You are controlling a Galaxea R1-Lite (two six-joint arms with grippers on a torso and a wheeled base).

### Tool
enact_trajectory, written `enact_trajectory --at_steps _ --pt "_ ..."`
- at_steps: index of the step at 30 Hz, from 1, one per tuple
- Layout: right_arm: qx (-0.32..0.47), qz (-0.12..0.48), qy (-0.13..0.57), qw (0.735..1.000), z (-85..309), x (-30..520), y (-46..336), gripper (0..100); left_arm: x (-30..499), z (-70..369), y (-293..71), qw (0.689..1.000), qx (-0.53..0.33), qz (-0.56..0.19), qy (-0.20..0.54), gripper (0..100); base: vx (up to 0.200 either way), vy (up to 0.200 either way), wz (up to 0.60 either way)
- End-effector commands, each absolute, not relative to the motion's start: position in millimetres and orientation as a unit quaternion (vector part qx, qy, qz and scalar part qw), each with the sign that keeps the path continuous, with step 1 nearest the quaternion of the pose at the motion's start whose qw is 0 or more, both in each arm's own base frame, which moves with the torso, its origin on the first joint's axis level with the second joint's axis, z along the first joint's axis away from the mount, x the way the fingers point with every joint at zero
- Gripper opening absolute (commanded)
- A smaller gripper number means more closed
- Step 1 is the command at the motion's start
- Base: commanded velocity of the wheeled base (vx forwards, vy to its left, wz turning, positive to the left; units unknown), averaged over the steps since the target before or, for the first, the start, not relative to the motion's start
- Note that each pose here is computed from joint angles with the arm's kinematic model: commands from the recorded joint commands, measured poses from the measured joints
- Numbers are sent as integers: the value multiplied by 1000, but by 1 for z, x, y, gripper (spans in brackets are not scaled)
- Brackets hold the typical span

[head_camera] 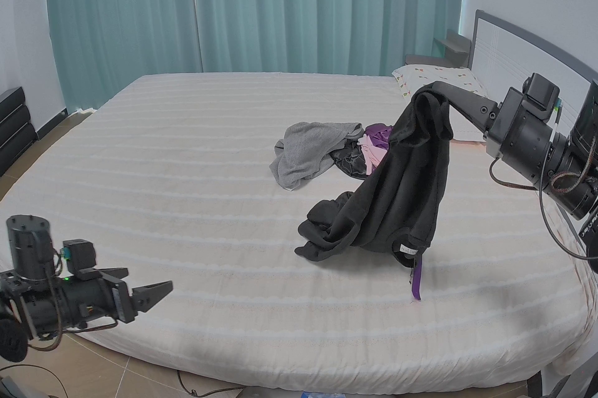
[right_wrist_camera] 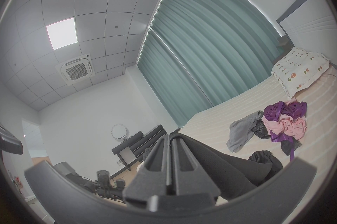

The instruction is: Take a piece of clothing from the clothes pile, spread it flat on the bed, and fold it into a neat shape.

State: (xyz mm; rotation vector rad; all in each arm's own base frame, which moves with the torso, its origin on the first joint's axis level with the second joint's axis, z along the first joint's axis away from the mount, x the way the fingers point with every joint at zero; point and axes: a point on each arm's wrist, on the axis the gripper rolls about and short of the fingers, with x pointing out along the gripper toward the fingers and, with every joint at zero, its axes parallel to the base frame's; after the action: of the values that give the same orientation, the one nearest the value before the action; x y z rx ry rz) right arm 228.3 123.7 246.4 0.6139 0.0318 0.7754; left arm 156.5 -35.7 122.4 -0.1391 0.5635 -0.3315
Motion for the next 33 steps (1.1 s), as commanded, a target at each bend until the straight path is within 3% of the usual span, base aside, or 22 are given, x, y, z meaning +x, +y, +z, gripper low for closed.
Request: enact_trajectory --at_steps 1,14,33 --pt "296 374 -1 879 255 231 124 0 218 64 -85 908 -35 -223 354 100 0 0 0" --pt "299 373 -2 878 256 238 126 0 281 15 -172 892 -44 -291 344 100 0 0 0" --pt "300 376 -3 877 257 236 127 0 360 -35 -238 910 -44 -293 290 100 0 0 0"
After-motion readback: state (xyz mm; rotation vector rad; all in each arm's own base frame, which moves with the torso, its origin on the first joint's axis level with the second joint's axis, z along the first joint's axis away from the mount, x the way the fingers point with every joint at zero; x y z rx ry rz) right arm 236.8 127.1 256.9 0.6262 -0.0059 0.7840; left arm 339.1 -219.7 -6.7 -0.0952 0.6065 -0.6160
